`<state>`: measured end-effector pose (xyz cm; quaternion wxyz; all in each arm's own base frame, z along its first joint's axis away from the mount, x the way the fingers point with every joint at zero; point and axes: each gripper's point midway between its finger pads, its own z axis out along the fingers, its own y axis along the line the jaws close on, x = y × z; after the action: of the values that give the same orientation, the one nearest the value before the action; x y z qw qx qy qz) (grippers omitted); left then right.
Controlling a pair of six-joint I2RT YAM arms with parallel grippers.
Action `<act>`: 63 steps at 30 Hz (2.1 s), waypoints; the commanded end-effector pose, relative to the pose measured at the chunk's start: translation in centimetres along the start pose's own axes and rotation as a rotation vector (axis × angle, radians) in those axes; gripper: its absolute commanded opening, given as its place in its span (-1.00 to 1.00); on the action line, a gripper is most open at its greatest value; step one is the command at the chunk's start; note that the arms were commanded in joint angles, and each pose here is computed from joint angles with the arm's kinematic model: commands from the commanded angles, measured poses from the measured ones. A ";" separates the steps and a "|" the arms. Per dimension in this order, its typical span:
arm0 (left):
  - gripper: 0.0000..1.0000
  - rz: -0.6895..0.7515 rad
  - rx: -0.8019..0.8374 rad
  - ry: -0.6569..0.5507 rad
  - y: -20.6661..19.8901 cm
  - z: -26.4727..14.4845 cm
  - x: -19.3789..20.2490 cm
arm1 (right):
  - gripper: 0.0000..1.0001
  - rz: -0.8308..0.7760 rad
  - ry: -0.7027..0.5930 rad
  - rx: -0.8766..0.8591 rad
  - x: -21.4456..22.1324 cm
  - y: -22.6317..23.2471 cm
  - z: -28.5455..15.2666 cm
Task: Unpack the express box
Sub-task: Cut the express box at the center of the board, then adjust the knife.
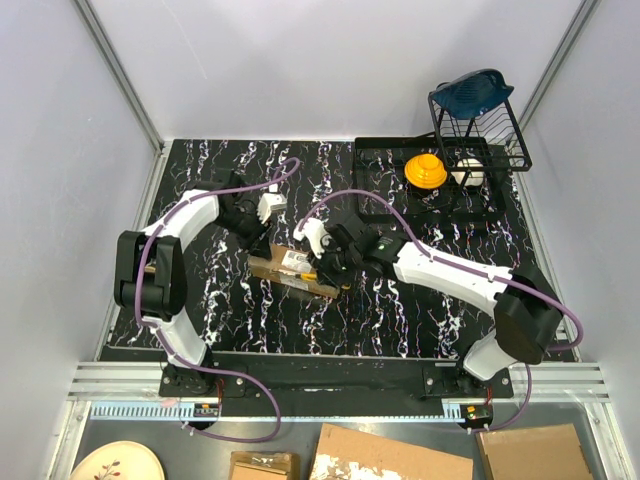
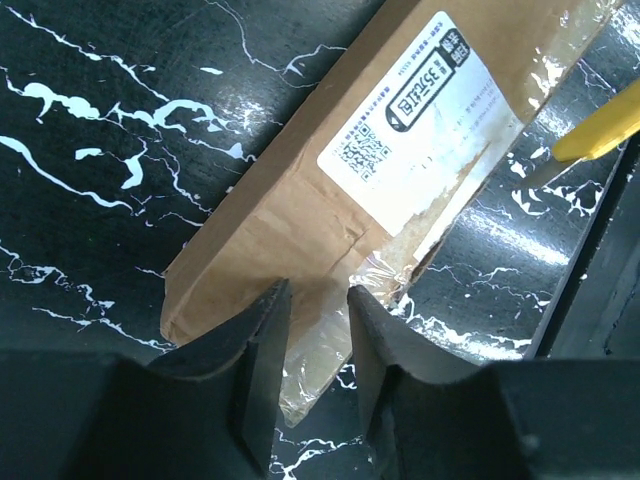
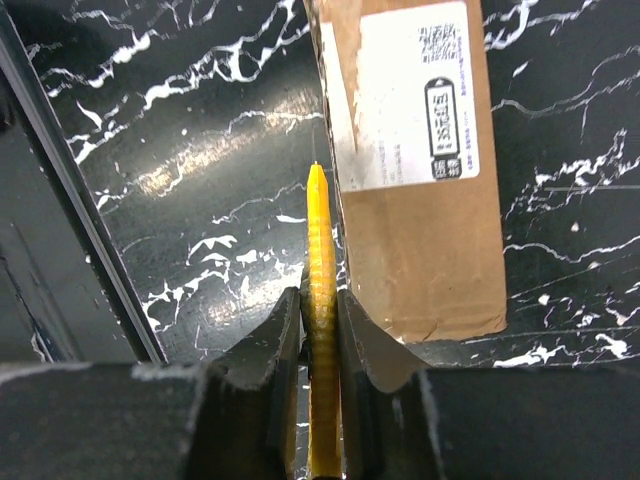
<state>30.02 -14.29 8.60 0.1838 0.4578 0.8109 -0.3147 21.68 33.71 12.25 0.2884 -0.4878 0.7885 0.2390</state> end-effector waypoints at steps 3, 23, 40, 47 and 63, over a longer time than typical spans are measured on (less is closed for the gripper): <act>-0.06 0.077 -0.044 -0.005 -1.5 -4.4 -2.0 | -1.00 -0.015 -0.136 -0.025 -5.2 0.8 -3.5; 0.98 0.590 0.234 -0.223 -19.0 -6.9 -7.0 | -1.00 0.009 -0.335 -0.212 -10.5 5.3 -9.2; -0.79 0.512 0.302 -0.175 -17.0 -4.3 -10.1 | -1.00 -0.051 -0.326 -0.208 -10.2 5.6 -10.1; -1.00 0.450 0.397 -0.201 -18.5 -3.9 -9.5 | -0.83 -0.081 -0.422 -0.067 -12.9 3.3 -11.7; -1.00 0.116 0.487 -0.606 -17.5 -10.1 -20.5 | 0.41 0.169 -0.906 0.203 -15.4 -3.3 -26.1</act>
<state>24.80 -26.93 29.06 0.3081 0.4679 0.6211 -0.5481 23.34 23.98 42.57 0.6478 -0.2730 0.6280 0.3338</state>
